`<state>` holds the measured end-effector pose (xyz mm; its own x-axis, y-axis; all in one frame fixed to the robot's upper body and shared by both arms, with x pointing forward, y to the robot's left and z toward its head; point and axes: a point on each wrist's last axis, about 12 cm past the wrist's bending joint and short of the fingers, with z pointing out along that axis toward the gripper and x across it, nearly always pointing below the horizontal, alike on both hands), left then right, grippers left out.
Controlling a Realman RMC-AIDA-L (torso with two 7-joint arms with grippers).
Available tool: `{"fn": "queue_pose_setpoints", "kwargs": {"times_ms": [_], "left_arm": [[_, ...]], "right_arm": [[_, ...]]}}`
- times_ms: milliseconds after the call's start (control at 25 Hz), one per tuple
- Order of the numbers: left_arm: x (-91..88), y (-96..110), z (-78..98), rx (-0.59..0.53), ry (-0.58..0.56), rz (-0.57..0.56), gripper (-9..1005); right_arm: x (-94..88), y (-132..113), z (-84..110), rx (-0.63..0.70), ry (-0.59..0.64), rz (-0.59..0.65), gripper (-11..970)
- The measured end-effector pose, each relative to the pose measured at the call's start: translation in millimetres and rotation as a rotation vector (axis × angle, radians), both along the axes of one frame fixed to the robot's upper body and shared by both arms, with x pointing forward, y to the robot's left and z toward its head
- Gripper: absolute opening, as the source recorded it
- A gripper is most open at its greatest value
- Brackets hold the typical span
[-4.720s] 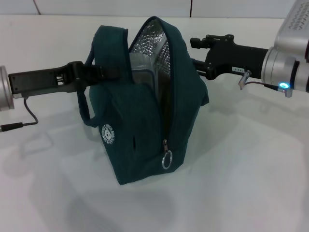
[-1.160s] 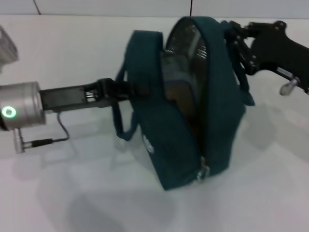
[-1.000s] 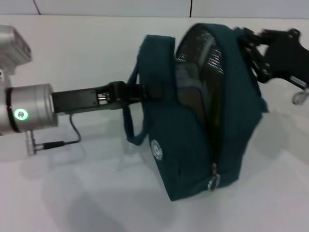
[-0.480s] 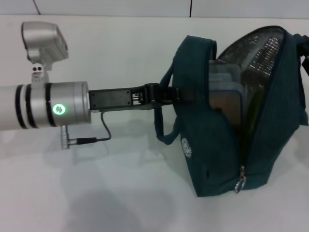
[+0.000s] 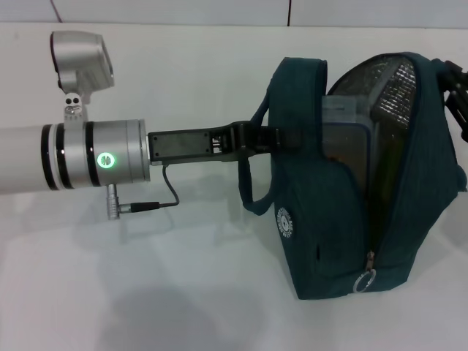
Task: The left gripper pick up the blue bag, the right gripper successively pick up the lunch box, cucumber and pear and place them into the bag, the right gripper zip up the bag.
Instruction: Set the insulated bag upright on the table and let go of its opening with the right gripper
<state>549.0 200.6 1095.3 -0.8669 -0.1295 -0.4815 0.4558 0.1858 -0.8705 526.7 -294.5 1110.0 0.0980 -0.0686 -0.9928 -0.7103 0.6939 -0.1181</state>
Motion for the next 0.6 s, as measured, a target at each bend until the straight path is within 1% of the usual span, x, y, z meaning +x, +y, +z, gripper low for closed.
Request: {"fn": "queue_pose_setpoints", "kwargs": {"times_ms": [320,600], "left_arm": [[-3.5,3,-5.0,-0.004,0.02,0.017,35],[-4.1,5,-5.1,-0.01,0.011,0.025,35]], "right_arm": [[4.6,4,0.4,-0.013,0.001,0.016,119],[19.6,7,13.4,-0.012,-0.038,0.026,126]]}}
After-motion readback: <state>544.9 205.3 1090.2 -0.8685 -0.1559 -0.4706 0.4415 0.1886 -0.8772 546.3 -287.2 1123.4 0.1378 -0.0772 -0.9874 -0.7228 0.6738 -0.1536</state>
